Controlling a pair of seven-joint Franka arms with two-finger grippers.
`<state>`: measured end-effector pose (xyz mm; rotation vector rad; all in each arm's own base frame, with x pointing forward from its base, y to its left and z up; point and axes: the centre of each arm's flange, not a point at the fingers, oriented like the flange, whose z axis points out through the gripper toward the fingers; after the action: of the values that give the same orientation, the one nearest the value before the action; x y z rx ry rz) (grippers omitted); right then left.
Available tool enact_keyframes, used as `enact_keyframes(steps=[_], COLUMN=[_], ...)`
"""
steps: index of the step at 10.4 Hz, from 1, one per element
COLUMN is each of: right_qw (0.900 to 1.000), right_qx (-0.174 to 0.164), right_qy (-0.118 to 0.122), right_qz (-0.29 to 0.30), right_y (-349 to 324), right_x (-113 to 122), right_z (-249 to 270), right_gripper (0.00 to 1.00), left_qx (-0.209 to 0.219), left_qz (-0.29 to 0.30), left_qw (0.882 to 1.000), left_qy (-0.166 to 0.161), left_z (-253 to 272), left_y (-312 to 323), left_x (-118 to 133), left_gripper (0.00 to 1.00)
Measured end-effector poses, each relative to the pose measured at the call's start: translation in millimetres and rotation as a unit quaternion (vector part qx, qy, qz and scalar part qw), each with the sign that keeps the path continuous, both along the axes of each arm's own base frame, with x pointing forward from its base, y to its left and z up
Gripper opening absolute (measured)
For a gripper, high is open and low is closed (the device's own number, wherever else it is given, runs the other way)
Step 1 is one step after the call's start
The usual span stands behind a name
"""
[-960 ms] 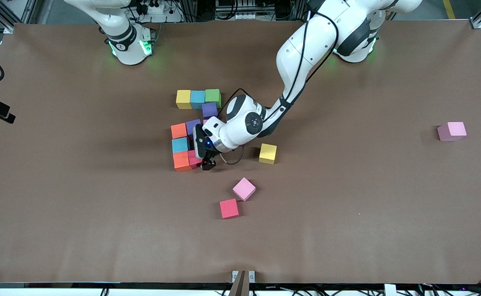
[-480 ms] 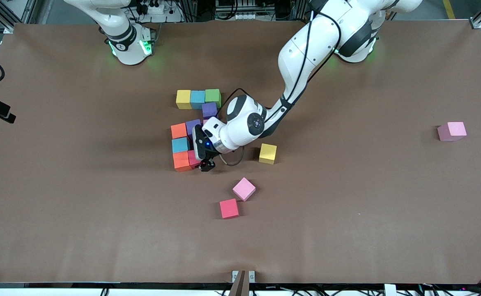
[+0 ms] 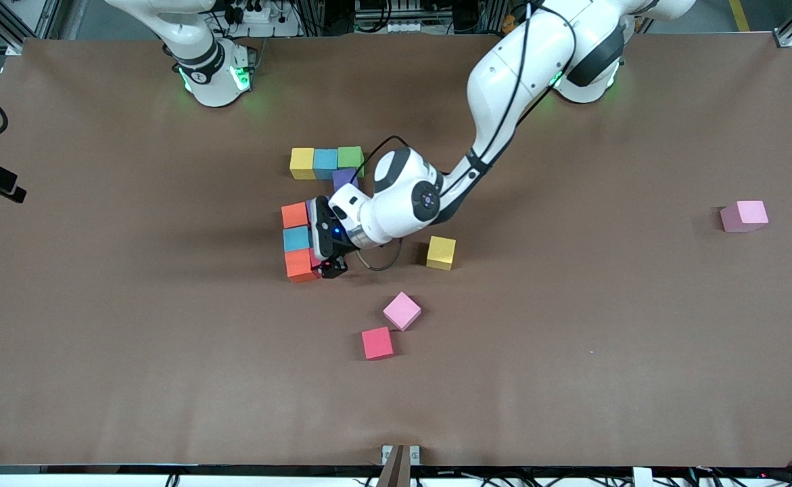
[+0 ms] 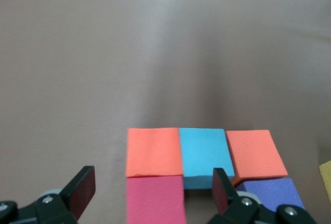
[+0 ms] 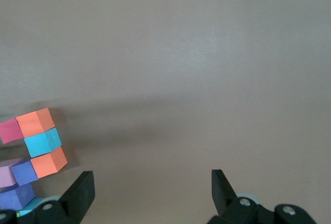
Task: Form number 2 with 11 blocks
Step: 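Move the left gripper to the loose light pink block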
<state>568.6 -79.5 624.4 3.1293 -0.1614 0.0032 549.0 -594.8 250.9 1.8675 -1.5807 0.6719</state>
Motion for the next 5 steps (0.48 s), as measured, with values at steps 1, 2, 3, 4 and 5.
enact_keyframes(steps=[1, 2, 3, 4, 5], right_qw=[1.0, 1.0, 1.0, 1.0, 1.0], right_qx=[0.0, 0.0, 0.0, 0.0, 0.0], right_qy=[0.0, 0.0, 0.001, 0.001, 0.001], right_qz=[0.0, 0.0, 0.0, 0.0, 0.0], right_y=[0, 0, 0, 0, 0], right_x=[0, 0, 0, 0, 0], right_z=[0, 0, -1, -1, -1], right_gripper=[1.0, 1.0, 1.0, 1.0, 1.0], left_qx=[0.0, 0.001, 0.003, 0.006, 0.012], left_qz=[0.005, 0.013, 0.023, 0.032, 0.04], left_qw=[1.0, 1.0, 1.0, 0.999, 0.999], left_qy=[0.003, 0.007, 0.012, 0.014, 0.015], left_z=[8, 11, 11, 8, 4], left_y=[13, 28, 46, 62, 74], left_x=[14, 29, 45, 57, 66], left_gripper=[1.0, 1.0, 1.0, 1.0, 1.0])
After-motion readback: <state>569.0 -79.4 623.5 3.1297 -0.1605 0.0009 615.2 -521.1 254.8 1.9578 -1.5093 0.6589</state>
